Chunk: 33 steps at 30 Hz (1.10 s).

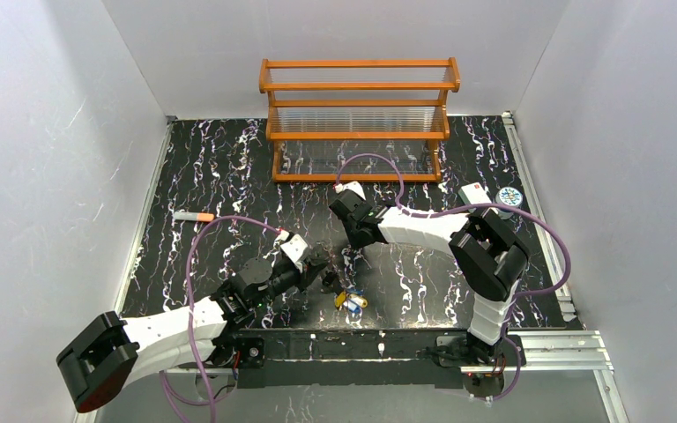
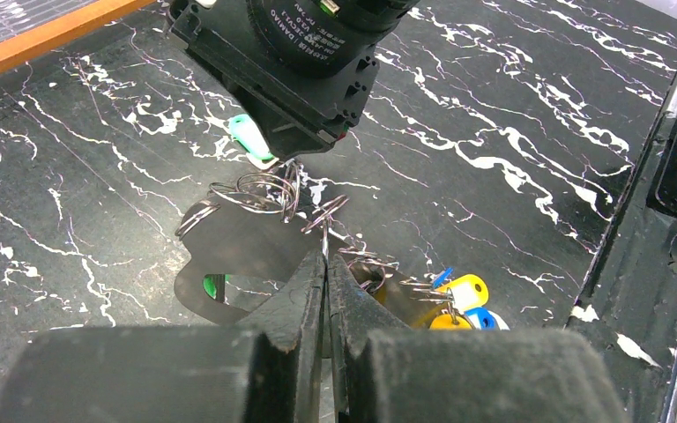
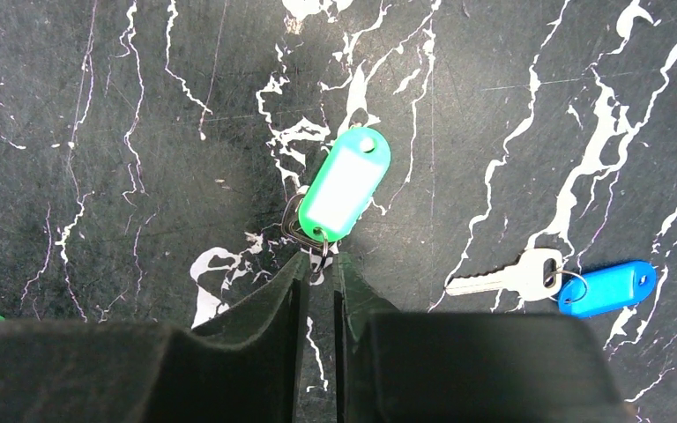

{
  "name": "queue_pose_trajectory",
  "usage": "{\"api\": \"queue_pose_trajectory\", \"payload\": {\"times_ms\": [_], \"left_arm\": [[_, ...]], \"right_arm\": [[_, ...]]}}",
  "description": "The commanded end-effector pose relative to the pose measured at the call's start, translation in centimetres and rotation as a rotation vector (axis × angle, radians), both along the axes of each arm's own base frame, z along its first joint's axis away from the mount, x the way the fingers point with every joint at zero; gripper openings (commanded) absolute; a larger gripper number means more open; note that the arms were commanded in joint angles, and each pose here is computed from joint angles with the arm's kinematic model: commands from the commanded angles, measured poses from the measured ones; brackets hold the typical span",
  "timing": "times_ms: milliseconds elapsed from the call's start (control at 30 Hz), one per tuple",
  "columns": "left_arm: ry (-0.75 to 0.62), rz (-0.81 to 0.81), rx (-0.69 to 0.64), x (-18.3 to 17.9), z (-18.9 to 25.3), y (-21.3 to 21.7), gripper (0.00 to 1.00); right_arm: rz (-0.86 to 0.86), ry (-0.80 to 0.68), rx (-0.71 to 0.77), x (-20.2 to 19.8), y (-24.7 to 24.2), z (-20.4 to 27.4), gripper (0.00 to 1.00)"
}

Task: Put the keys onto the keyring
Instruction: Pick up the key from the center of the board.

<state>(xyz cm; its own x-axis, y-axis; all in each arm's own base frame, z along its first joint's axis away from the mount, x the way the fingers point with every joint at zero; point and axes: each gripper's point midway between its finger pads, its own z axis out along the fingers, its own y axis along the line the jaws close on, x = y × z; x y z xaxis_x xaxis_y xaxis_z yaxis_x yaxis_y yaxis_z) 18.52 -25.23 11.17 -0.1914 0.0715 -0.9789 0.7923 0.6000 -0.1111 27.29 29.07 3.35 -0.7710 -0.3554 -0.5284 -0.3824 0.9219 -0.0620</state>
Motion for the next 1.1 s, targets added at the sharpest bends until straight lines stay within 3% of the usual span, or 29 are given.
{"api": "queue_pose_trajectory", "payload": {"times_ms": [0, 200, 467, 700, 933, 1067], "left_arm": [[0.037, -0.021, 0.067, -0.6, -1.5, 0.2, 0.0], [0.037, -0.024, 0.066, -0.6, -1.4, 0.2, 0.0], [0.039, -0.022, 0.068, -0.6, -1.5, 0.3, 0.0], [0.023, -0.023, 0.074, -0.5, -1.2, 0.3, 0.0], [-0.003, -0.006, 0.083, -0.1, -0.5, 0.6, 0.0], [-0.023, 0.008, 0.095, 0.1, -0.1, 0.9, 0.0]], "right_arm": [[-0.008, -0.029, 0.058, 0.1, 0.6, 1.6, 0.22], [-0.007, -0.018, 0.055, 0.1, 0.8, 0.9, 0.2], [-0.017, -0.034, 0.058, 0.3, 0.5, 1.4, 0.01], [0.008, -0.096, 0.112, 0.5, 0.5, 4.8, 0.01], [0.137, -0.19, 0.24, -0.1, 1.3, 10.5, 0.01], [0.27, -0.264, 0.224, -0.4, 1.0, 11.8, 0.01]]}}
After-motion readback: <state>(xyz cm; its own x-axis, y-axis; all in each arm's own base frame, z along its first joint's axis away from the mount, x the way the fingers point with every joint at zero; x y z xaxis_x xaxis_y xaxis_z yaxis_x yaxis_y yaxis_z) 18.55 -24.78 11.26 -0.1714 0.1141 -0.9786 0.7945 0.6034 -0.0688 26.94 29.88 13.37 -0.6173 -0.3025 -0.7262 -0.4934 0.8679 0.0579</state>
